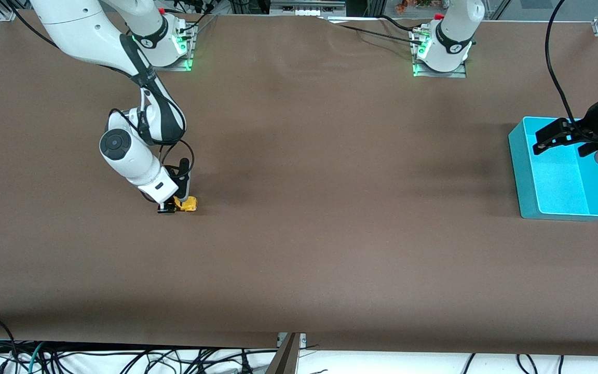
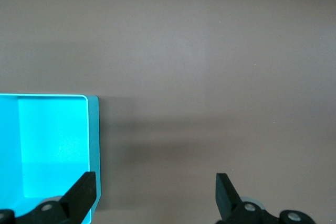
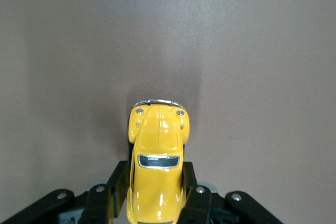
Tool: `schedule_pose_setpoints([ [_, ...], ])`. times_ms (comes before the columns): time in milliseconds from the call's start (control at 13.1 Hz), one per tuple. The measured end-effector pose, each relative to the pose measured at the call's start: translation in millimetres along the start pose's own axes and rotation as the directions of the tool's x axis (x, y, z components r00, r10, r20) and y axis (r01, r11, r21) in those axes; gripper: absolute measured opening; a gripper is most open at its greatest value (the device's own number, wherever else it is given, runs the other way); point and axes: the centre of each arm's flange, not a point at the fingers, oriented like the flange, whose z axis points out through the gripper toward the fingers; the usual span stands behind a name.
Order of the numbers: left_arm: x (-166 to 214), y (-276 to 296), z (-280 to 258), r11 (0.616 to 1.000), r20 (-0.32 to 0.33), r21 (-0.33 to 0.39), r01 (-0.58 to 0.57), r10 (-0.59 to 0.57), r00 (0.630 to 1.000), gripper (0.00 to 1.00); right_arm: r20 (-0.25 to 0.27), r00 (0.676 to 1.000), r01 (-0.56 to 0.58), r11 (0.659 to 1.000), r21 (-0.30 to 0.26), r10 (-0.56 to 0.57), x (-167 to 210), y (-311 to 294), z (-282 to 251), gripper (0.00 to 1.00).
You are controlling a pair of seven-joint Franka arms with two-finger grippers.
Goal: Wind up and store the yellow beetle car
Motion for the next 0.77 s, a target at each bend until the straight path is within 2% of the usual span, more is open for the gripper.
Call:
schedule_pose_setpoints([
  [766,0,0,0,1.000,0.000,0.000,0.000,0.000,1.000,1.00,0.013,0.999,0.044,0.999,0.010,-0.044,-62,5,2,0.49],
])
